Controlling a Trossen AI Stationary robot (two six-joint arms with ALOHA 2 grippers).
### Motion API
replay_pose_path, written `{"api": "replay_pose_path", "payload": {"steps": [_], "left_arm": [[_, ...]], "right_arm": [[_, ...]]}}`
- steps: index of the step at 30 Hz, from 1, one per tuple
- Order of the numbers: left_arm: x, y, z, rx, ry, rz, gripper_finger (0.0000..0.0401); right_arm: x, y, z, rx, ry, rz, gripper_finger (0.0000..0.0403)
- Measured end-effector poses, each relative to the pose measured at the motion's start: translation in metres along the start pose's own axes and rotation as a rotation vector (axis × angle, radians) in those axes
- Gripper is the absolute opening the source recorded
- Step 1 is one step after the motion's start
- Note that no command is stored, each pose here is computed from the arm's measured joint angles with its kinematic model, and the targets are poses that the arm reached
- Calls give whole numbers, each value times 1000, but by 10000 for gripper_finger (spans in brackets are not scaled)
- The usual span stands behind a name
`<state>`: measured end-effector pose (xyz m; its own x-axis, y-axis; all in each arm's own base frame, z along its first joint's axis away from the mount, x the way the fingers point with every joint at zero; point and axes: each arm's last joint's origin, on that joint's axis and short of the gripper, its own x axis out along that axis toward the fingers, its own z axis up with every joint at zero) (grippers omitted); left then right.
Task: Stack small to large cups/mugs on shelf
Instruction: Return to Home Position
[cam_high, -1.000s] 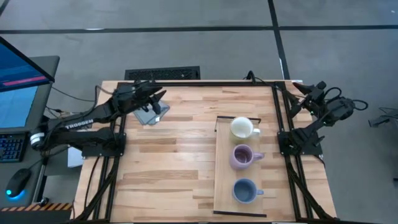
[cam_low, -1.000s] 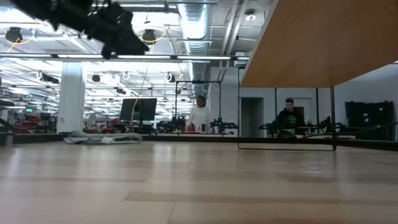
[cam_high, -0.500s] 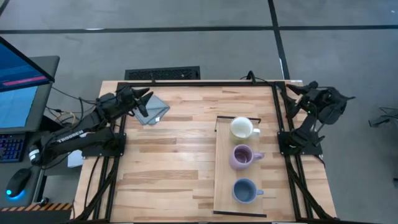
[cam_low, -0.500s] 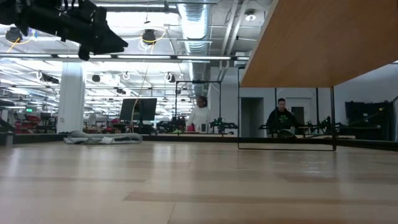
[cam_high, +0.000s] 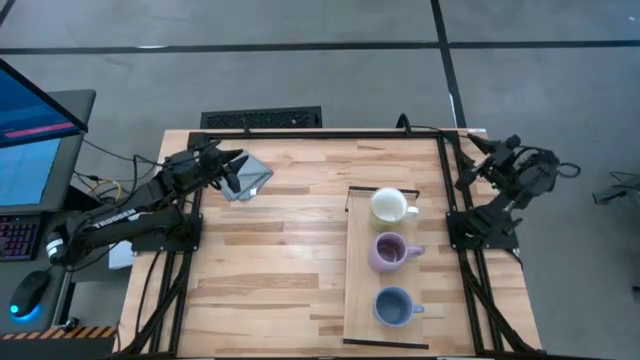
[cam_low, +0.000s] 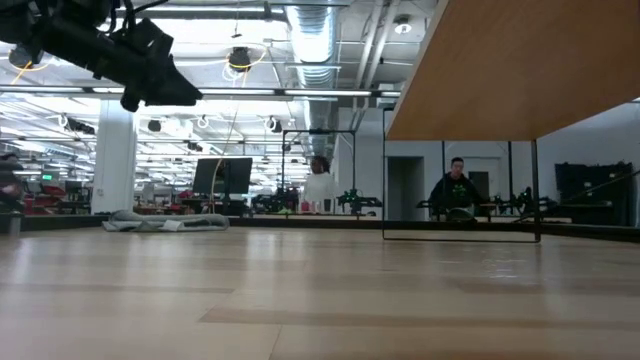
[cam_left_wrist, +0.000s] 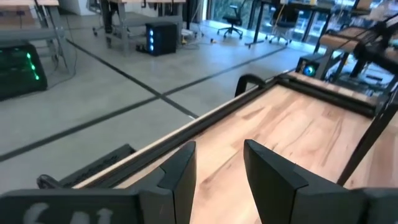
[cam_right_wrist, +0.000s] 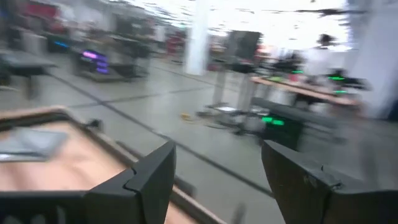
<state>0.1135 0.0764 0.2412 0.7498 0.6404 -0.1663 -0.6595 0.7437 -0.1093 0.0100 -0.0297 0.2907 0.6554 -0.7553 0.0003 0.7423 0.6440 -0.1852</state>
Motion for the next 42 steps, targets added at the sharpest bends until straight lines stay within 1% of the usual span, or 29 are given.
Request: {"api": "replay_pose_path", "payload": {"steps": [4,7,12,13,15,17,19,20,23,26,30,36,38,40,42], "left_arm": [[0,0,-2,21,16,3,125],[0,0,-2,43,17,3,125],[0,1,-5,154,55,-1,125],[0,1,-6,155,63,-1,125],[0,1,-8,141,82,-3,125],[-1,1,-10,141,106,-18,125],[-1,0,-12,143,131,-41,125],[-1,0,-14,139,143,-54,125],[-2,-1,-19,139,200,-101,125],[-3,-1,-24,136,253,-144,125],[-4,-1,-26,129,285,-152,125],[-4,-1,-26,132,284,-154,125],[-4,-1,-26,135,276,-155,125],[-4,-2,-24,136,264,-156,125],[-3,-2,-24,145,253,-158,125]], "right_arm": [[1,15,0,-68,40,-180,261],[6,26,-3,-67,70,-316,261],[23,55,-19,-184,132,-460,261],[28,61,-21,-190,140,-481,261],[36,68,-23,-165,148,-528,261],[43,72,-24,-112,145,-578,261],[47,71,-24,-60,140,-627,261],[49,69,-24,-58,144,-649,261],[52,64,-21,-122,181,-710,261],[55,59,-19,-158,210,-762,261],[58,50,-14,-196,252,-842,261],[50,33,-10,-151,259,-941,261],[45,27,-9,-190,289,-969,261],[40,20,-9,-269,346,-996,261],[33,13,-8,-287,374,-1036,261]]}}
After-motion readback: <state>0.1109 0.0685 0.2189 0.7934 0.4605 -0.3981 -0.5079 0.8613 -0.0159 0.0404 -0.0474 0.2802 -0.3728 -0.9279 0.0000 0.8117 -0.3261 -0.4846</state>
